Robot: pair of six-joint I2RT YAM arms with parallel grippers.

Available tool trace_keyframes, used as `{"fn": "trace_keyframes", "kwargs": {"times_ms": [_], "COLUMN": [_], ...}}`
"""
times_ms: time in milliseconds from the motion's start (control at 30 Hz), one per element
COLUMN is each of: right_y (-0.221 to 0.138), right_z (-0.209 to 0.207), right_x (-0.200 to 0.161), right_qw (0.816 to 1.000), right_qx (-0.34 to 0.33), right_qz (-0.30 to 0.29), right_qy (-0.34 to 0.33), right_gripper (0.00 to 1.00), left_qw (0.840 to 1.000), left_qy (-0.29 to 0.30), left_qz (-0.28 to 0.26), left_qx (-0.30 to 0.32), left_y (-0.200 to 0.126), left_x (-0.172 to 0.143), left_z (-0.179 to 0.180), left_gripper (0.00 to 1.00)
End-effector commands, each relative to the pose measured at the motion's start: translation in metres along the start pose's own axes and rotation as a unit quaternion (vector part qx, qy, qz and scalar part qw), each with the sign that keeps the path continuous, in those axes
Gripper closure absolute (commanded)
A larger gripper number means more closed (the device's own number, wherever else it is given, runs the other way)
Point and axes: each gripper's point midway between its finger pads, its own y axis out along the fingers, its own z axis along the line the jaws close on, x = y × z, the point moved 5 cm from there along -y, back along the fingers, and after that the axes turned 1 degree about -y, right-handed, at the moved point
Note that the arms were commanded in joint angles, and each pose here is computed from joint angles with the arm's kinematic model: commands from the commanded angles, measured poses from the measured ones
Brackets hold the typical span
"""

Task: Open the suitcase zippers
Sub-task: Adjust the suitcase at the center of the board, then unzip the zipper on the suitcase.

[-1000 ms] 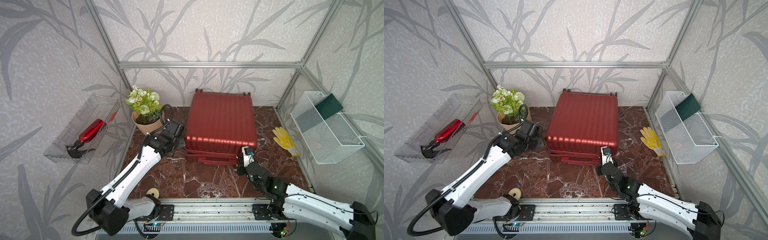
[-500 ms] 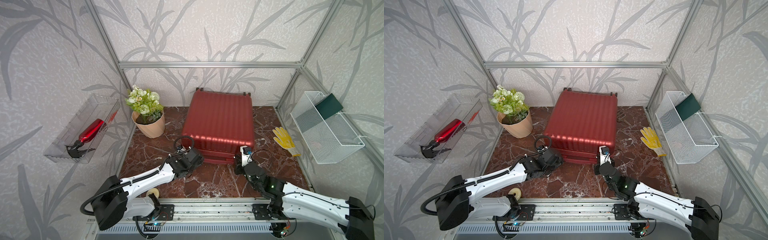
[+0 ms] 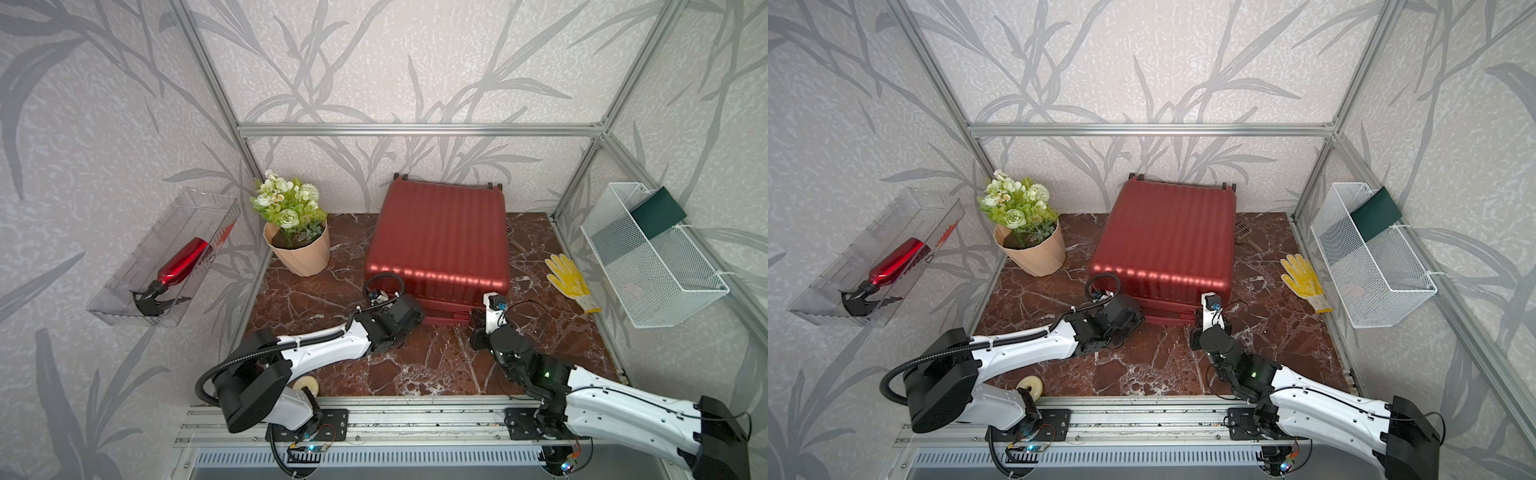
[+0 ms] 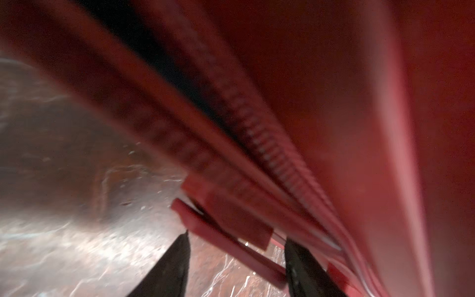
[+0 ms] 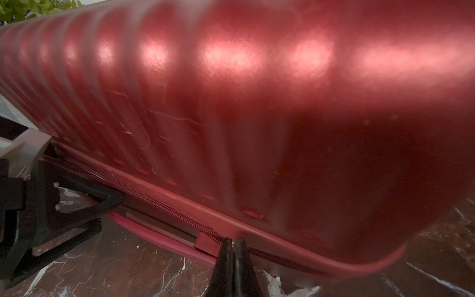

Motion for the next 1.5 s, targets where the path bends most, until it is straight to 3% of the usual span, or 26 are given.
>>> {"fn": "trace_keyframes", "kwargs": {"times_ms": [0, 100, 400, 767, 1033, 1233, 1367, 1467], "right_y": [-0.005, -0.005, -0.006, -0.001, 0.000, -0.001, -0.006, -0.013], "right_z": [0.008, 0.008, 0.007, 0.012, 0.013, 0.016, 0.016, 0.019], "right_x": [0.017, 0.016, 0.013, 0.008, 0.006, 0.005, 0.008, 0.007], "right_qw": [0.999, 0.998, 0.999, 0.999, 0.999, 0.998, 0.998, 0.997], "right_qx": [0.023, 0.027, 0.029, 0.036, 0.041, 0.052, 0.059, 0.069], "right_qz": [-0.033, -0.032, -0.030, -0.017, -0.014, -0.008, -0.007, -0.003], "right_qy": [0.036, 0.036, 0.032, 0.025, 0.027, 0.030, 0.037, 0.032], "right_gripper": [1.00, 1.00, 1.00, 1.00, 1.00, 1.00, 1.00, 1.00], "left_qw": [1.000, 0.999, 0.997, 0.989, 0.987, 0.988, 0.987, 0.985], "left_qy": [-0.024, -0.031, -0.050, -0.091, -0.117, -0.121, -0.147, -0.166], "left_qz": [-0.005, -0.018, -0.037, -0.035, -0.025, -0.047, -0.051, -0.047], "left_qx": [0.020, 0.028, -0.051, -0.114, -0.104, -0.082, -0.033, -0.013], "left_y": [0.023, 0.027, 0.009, 0.004, 0.017, 0.016, 0.024, 0.029], "left_x": [-0.002, 0.000, 0.011, 0.013, 0.008, 0.014, 0.019, 0.020], "left_z": [0.010, 0.015, -0.006, -0.023, -0.016, -0.020, -0.011, -0.003], "left_gripper": [0.48, 0.51, 0.37, 0.49, 0.51, 0.50, 0.63, 0.85]}}
